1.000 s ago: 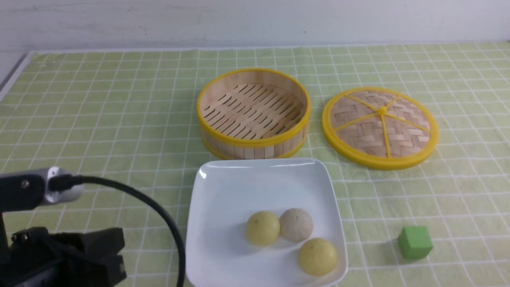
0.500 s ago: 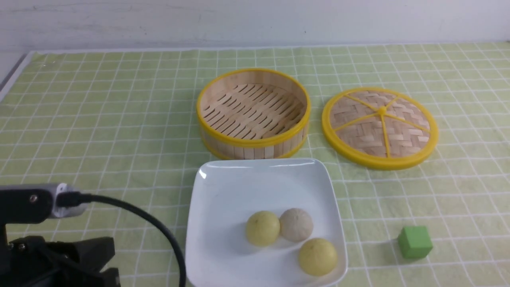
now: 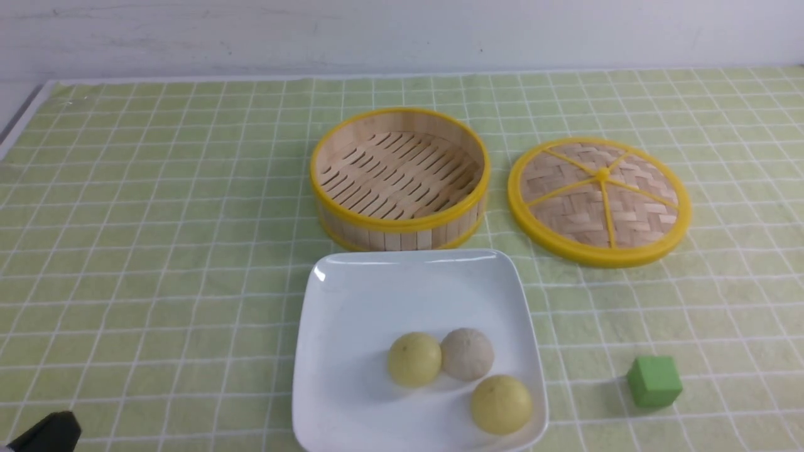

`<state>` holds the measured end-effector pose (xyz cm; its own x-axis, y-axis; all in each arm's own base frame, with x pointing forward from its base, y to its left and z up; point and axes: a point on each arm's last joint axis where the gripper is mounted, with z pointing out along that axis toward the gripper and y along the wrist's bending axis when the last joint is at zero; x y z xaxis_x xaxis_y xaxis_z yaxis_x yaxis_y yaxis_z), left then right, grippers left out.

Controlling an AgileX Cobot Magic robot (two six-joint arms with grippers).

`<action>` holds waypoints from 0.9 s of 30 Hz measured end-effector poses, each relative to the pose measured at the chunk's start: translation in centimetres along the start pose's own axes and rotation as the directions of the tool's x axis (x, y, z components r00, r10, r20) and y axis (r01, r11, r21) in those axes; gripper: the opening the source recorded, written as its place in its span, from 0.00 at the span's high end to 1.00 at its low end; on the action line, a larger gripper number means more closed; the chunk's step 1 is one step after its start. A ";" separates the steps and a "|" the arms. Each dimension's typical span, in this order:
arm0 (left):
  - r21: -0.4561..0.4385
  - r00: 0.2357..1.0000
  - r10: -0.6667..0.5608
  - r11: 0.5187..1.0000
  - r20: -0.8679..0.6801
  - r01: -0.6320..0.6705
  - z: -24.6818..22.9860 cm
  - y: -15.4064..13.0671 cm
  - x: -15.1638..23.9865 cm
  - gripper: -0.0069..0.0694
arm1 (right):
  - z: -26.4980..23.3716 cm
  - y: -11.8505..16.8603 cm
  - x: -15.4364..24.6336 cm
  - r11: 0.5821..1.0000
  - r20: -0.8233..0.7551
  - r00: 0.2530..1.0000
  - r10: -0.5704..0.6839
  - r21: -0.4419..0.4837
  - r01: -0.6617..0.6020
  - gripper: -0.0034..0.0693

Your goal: Put the steamed buns into the plate on the green tablecloth.

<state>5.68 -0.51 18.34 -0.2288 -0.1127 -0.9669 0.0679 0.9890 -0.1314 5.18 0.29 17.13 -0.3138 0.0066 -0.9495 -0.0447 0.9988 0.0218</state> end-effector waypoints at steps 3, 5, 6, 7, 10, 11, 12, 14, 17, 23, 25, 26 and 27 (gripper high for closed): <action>-0.052 1.000 0.001 0.999 0.000 -0.001 -0.1 0.4 0.5 0.84 | 0.0 0.0 0.0 1.000 0.000 1.000 0.000 0.000 0.000 0.82; -0.078 1.000 -0.003 0.997 -0.023 0.001 -0.2 0.6 0.8 0.84 | 0.0 0.0 0.0 1.000 0.000 1.000 0.000 0.000 0.000 0.82; -0.083 0.999 -0.005 0.997 -0.039 0.002 -0.2 0.6 0.9 0.84 | 0.0 0.0 0.0 1.000 0.000 1.000 0.000 0.000 0.000 0.82; -0.086 0.999 -0.006 0.996 -0.052 0.002 -0.2 0.6 1.1 0.84 | 0.0 0.0 0.0 1.000 0.000 1.000 0.000 0.000 0.000 0.82; -0.082 0.998 -0.006 0.997 -0.061 0.001 -0.2 0.6 1.1 0.84 | 0.0 0.0 0.0 1.000 0.000 1.000 0.000 0.000 0.000 0.82; -0.082 0.998 -0.005 0.997 -0.061 0.000 -0.2 0.6 1.1 0.84 | 0.0 0.0 0.0 1.000 0.000 1.000 0.000 0.000 0.000 0.82; -0.082 0.998 -0.004 0.997 -0.062 -0.001 -0.2 0.6 1.1 0.83 | 0.0 0.0 0.0 1.000 0.000 1.000 0.000 0.000 0.000 0.82; -0.082 0.998 -0.004 0.997 -0.063 -0.001 -0.2 0.6 1.1 0.83 | 0.0 0.0 0.0 1.000 0.000 1.000 0.000 0.000 0.000 0.81; -0.083 0.998 -0.001 0.997 -0.063 -0.004 -0.2 0.6 1.1 0.82 | 0.0 0.0 0.0 1.000 0.000 1.000 -0.009 0.000 0.009 0.80; -0.084 0.998 0.001 0.996 -0.064 -0.007 -0.2 0.6 1.1 0.82 | 0.0 0.0 0.0 1.000 0.000 1.000 -0.009 0.000 0.009 0.80; -0.084 0.998 0.002 0.996 -0.064 -0.007 -0.2 0.6 1.1 0.82 | 0.0 0.0 0.0 1.000 0.000 1.000 -0.009 0.000 0.009 0.79; -0.084 0.998 0.002 0.996 -0.064 -0.007 -0.2 0.6 1.1 0.82 | 0.0 0.0 0.0 1.000 0.000 1.000 -0.009 0.000 0.009 0.79; -0.084 0.998 0.003 0.996 -0.064 -0.008 -0.2 0.6 1.1 0.82 | 0.0 0.0 0.0 1.000 0.000 1.000 -0.009 0.000 0.009 0.79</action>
<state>5.28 -0.01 17.21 -0.2899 -0.1038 -0.9514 -0.0122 0.9944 -0.1048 5.18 0.29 17.13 -0.3133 -0.0028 -0.9496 -0.0477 0.9988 0.0128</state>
